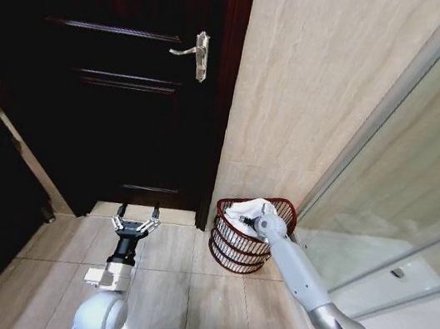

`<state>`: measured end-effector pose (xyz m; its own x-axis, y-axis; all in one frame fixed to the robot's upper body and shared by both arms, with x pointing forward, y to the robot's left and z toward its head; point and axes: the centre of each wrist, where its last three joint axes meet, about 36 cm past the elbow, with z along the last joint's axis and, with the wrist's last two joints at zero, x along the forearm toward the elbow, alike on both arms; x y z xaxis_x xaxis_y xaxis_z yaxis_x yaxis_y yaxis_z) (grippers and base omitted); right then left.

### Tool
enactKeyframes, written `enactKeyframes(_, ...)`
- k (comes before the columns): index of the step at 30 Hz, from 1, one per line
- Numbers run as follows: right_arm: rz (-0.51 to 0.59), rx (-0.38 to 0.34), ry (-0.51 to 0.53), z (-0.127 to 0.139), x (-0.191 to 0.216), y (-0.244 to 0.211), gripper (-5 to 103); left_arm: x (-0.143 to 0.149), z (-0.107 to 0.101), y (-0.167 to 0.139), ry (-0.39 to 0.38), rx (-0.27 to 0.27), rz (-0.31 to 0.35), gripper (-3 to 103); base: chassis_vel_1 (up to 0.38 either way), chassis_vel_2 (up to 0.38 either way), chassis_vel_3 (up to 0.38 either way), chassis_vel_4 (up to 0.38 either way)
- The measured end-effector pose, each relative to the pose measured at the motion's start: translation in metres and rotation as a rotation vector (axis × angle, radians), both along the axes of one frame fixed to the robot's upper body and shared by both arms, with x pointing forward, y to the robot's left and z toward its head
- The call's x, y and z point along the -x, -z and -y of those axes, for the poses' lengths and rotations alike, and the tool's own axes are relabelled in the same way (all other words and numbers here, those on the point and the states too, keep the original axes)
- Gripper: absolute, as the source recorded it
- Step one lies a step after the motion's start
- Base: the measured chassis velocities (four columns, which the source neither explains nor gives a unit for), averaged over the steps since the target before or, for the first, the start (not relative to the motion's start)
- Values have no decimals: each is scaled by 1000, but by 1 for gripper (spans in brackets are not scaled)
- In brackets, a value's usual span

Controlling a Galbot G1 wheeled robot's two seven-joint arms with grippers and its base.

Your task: Discard the used towel into the hamper.

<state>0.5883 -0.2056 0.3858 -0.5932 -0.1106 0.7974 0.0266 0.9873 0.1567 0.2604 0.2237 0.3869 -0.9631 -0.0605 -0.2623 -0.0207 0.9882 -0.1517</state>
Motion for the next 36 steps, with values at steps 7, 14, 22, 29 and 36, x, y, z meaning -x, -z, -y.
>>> enactKeyframes(7, 118, -13, 0, -5, 15, -42, 100, 0, 1, -3, 4, -2, 4, 100, 0, 0, 0, 0)
enactKeyframes(14, 252, -36, -58, -4, 50, -92, 100, 0, 0, -3, 9, -4, 3, 100, 0, 0, 0, 0)
enactKeyframes(22, 463, -72, -87, 11, 105, -123, 100, -1, -5, -3, 0, -11, -18, 100, 0, 0, 0, 0)
enactKeyframes(29, 798, 3, -141, 30, 159, -84, 100, 1, -16, 0, -4, -32, -72, 100, 0, 0, 0, 0)
enactKeyframes(36, 975, 76, -122, 25, 201, -47, 100, 4, -24, -7, -22, 3, -130, 100, 0, 0, 0, 0)
